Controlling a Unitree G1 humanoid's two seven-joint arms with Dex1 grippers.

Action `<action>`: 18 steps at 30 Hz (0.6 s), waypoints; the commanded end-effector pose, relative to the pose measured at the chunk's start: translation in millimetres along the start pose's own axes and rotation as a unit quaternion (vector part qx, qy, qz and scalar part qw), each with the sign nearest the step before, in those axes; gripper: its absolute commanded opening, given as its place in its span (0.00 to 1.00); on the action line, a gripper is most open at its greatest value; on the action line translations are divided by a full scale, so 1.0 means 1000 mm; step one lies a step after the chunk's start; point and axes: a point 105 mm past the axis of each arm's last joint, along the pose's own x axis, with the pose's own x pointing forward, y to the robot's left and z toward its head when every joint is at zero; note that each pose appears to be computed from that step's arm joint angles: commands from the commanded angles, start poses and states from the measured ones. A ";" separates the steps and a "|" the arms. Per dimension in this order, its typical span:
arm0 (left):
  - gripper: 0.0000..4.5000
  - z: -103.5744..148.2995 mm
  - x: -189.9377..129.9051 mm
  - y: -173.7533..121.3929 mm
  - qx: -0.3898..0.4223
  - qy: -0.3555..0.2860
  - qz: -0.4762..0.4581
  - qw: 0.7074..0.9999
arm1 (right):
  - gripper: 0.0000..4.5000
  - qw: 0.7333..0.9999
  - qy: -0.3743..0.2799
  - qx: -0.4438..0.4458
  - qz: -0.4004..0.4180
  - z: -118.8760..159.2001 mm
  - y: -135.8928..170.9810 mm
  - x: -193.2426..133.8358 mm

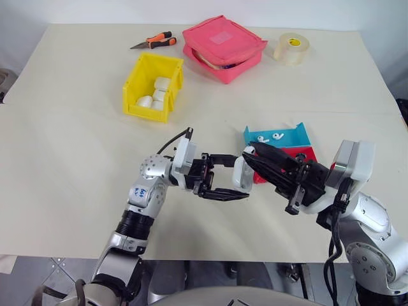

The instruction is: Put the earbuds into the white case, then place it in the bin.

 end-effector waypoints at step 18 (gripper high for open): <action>0.62 0.018 0.011 -0.007 0.023 -0.044 -0.035 0.998 | 0.10 1.000 0.009 0.015 -0.003 -0.027 0.002 0.003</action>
